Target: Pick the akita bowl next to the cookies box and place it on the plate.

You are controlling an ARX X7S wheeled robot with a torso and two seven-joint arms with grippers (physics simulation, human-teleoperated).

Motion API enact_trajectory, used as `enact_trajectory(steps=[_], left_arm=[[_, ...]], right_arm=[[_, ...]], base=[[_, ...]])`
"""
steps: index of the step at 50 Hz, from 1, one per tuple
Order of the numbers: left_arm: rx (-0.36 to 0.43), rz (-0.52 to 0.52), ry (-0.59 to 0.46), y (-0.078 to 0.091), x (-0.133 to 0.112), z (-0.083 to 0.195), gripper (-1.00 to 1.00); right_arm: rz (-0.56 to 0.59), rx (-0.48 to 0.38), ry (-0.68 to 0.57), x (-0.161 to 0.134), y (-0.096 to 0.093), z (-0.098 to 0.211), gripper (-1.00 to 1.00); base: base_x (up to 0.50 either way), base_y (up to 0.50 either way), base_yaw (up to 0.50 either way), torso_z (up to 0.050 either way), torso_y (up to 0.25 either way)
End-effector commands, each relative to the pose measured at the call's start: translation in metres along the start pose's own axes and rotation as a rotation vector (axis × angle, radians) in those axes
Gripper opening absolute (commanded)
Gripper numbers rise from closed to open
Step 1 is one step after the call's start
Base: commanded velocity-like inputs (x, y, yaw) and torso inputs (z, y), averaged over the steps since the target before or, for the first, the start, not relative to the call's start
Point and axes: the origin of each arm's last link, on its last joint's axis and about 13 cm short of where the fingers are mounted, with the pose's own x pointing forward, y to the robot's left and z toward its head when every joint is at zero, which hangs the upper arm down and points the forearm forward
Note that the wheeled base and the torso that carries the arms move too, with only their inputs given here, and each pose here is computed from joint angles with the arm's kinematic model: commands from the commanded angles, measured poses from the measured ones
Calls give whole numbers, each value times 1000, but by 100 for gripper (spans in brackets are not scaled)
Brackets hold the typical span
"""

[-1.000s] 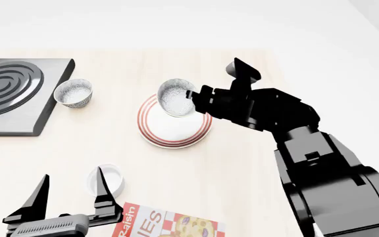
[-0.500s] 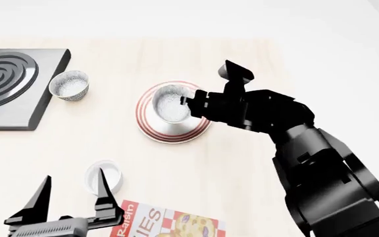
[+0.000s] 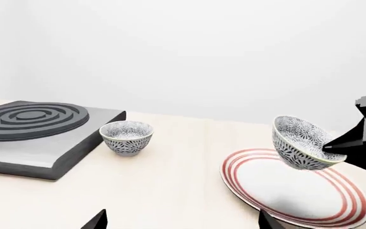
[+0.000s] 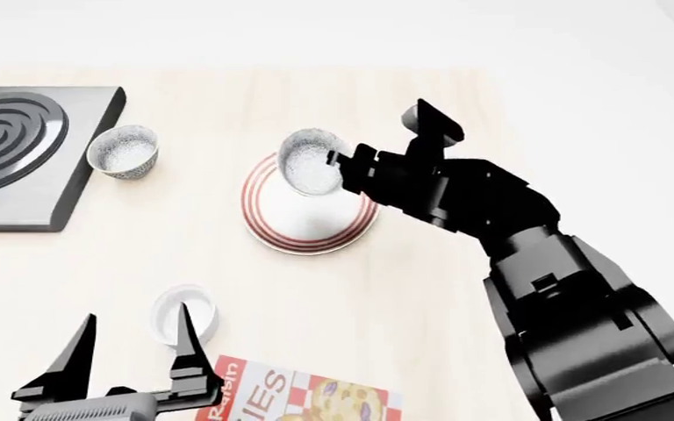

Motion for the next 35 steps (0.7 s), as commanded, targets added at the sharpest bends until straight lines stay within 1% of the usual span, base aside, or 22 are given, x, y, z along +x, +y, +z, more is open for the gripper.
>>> enact_trajectory(steps=[1,5,8,12,15,17,20,23,28,31,32,35], left_arm=[[14,-2,-2,1,-3,-4,100],[27,3,-5,1,-5,-3,100],[23,2,-13,2,-6,-2,100],[13,18,-18,1,-5,-2,100],[19,13,-2,0,-6,-2,100],[21,10,-5,0,-6,-3,100],[17,3,-5,0,-6,-3,100],[17,-2,-5,0,-5,-3,100],[16,-3,-7,1,-5,-3,100],[18,-3,-6,1,-4,-3,100],[18,-3,-5,1,-4,-3,100],[19,-5,-4,0,-4,-3,100]], right_arm=[[-33,79,-31,7,6,-7,-100],[-50,77,-22,8,6,-10,-100],[-40,64,-14,8,7,-10,-100],[-38,41,-6,8,8,-10,-100],[-31,26,6,8,9,-11,-100],[-2,-4,33,8,9,-12,-100],[79,-40,61,7,12,-11,-100],[88,-57,72,7,13,-10,-100],[73,-65,86,7,10,-13,-100],[59,-86,100,7,7,-15,-100],[58,-83,94,7,7,-14,100],[56,-87,88,6,8,-12,100]], base=[[0,0,0,0,0],[0,0,0,0,0],[0,0,0,0,0],[0,0,0,12,-229],[0,0,0,0,-12],[0,0,0,0,0],[0,0,0,0,0],[0,0,0,0,0],[0,0,0,0,0],[0,0,0,0,0],[0,0,0,0,0],[0,0,0,0,0]])
